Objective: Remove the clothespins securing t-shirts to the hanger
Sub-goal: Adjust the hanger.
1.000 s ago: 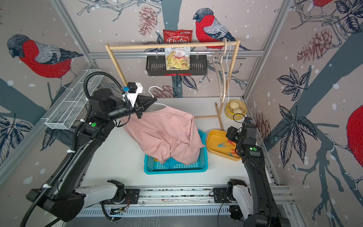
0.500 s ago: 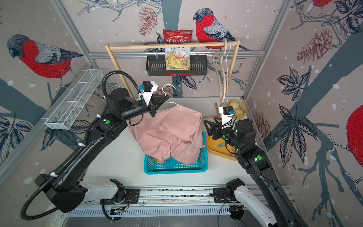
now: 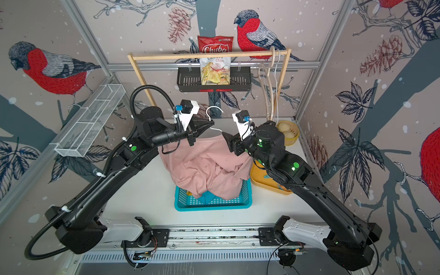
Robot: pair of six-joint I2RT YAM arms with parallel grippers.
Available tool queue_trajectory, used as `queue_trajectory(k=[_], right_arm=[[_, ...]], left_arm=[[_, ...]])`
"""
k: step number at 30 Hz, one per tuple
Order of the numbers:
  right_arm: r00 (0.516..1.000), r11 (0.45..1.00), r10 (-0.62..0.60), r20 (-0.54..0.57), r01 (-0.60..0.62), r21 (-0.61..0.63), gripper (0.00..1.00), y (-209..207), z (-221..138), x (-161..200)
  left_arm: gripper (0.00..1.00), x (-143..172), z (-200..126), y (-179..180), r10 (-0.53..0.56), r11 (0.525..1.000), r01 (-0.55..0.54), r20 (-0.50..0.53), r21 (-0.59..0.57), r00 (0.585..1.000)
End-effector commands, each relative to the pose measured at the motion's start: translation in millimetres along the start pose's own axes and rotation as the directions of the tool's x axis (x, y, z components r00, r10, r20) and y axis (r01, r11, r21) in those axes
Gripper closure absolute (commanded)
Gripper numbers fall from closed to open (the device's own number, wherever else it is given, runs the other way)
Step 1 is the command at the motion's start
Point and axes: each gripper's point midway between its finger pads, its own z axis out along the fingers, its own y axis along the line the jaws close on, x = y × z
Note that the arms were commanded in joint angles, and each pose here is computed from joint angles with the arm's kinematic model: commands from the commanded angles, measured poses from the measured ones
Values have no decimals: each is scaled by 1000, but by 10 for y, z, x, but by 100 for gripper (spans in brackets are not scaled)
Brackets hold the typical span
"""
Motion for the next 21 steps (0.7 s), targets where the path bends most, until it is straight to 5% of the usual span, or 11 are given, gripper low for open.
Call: queue_trajectory(k=[1, 5, 8, 12, 14, 21], right_arm=[[997, 997, -74, 0, 74, 3, 29, 22, 73, -28], [996, 994, -94, 1, 94, -59, 29, 145, 158, -15], [994, 992, -105, 6, 106, -72, 39, 173, 198, -36], [988, 985, -153, 8, 153, -83, 72, 198, 244, -89], [980, 972, -200, 7, 199, -123, 97, 263, 244, -109], [965, 933, -262, 29, 261, -247, 100, 346, 74, -146]], left_arm=[[100, -93, -22, -137, -25, 997, 23, 36, 70, 999], [100, -125, -35, -163, -48, 996, 44, 44, 81, 998], [100, -135, -43, -189, -62, 994, 57, 46, 93, 997], [100, -146, -39, -234, -88, 989, 82, 45, 121, 995], [100, -140, -46, -274, -86, 987, 79, 43, 141, 995], [99, -73, -191, -271, 44, 994, -47, 36, 100, 998]])
